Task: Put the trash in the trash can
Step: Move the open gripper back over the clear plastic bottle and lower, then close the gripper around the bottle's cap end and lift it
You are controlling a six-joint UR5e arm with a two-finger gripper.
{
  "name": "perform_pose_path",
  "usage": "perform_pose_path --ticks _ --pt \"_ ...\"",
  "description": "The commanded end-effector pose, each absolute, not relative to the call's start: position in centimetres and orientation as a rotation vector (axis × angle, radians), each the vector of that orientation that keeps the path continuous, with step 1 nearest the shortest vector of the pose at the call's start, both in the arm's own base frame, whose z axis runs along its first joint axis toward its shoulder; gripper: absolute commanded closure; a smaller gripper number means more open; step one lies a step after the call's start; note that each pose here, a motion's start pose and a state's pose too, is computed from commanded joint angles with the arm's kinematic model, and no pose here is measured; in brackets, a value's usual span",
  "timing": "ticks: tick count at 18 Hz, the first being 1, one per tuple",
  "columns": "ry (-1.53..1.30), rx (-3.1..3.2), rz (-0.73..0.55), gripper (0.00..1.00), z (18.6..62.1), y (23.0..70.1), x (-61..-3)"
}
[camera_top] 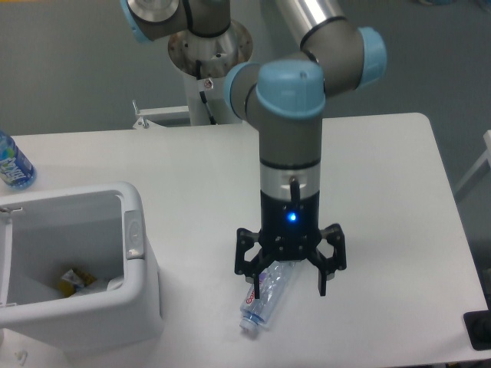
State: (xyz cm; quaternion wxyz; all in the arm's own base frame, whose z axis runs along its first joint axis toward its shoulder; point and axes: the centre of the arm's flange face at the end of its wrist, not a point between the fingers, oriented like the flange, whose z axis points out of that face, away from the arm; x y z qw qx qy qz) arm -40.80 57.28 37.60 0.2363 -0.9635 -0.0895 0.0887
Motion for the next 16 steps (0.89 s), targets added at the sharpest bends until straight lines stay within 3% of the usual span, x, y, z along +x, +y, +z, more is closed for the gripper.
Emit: perform_pose_path --ticks 8,16 --pt "-0.194 -2.756 0.121 0.0 27.5 60.8 -39.9" --pt "-0.176 -2.816 0.046 0.0 22.0 62.5 -38.8"
